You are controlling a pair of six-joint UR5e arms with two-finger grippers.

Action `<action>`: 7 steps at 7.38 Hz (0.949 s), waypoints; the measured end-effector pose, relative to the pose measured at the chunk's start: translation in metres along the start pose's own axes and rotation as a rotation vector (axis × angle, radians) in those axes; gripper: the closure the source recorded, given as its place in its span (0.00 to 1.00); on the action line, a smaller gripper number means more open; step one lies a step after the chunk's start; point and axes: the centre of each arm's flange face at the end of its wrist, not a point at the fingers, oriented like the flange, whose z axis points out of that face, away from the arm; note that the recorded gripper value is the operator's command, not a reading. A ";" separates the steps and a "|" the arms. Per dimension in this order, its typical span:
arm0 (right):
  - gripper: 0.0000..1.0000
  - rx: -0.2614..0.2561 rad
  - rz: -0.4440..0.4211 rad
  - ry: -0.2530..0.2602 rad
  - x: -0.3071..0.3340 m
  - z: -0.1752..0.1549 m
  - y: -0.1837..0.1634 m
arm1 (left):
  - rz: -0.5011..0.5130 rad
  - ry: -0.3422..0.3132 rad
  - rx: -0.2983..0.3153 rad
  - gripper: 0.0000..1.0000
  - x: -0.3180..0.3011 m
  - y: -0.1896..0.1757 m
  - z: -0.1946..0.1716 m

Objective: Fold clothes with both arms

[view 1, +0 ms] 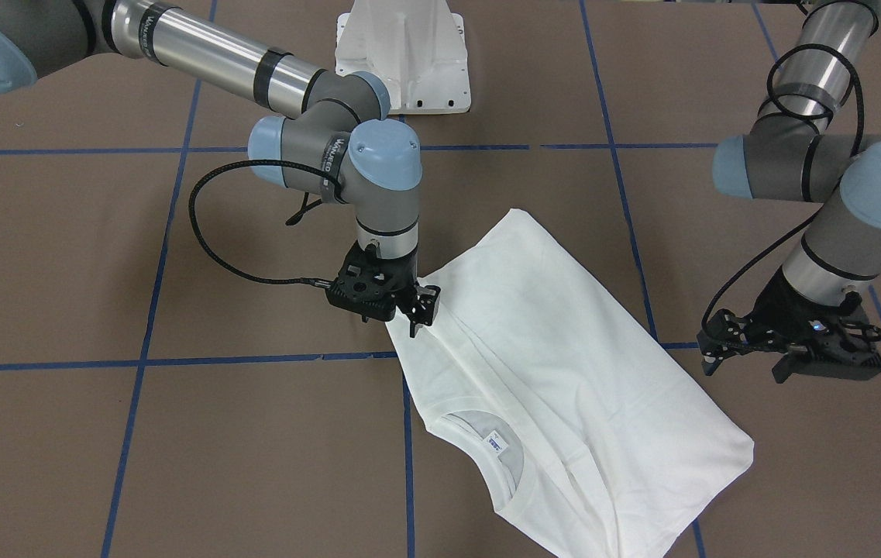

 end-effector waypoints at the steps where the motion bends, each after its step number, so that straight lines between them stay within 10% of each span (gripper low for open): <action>1: 0.32 -0.004 0.012 0.002 0.001 0.006 0.007 | -0.012 0.005 -0.001 0.00 0.002 0.001 -0.001; 4: 0.34 -0.009 0.021 0.020 0.009 0.016 0.014 | -0.030 0.009 -0.003 0.00 0.005 0.002 0.000; 5: 0.53 -0.011 0.019 0.022 0.010 0.017 0.017 | -0.031 0.009 -0.003 0.00 0.006 0.002 0.000; 6: 0.92 -0.014 0.016 0.021 0.009 0.017 0.020 | -0.031 0.009 -0.003 0.00 0.006 0.002 0.000; 7: 1.00 -0.016 0.017 0.017 0.008 0.016 0.022 | -0.031 0.009 -0.004 0.00 0.006 0.002 0.000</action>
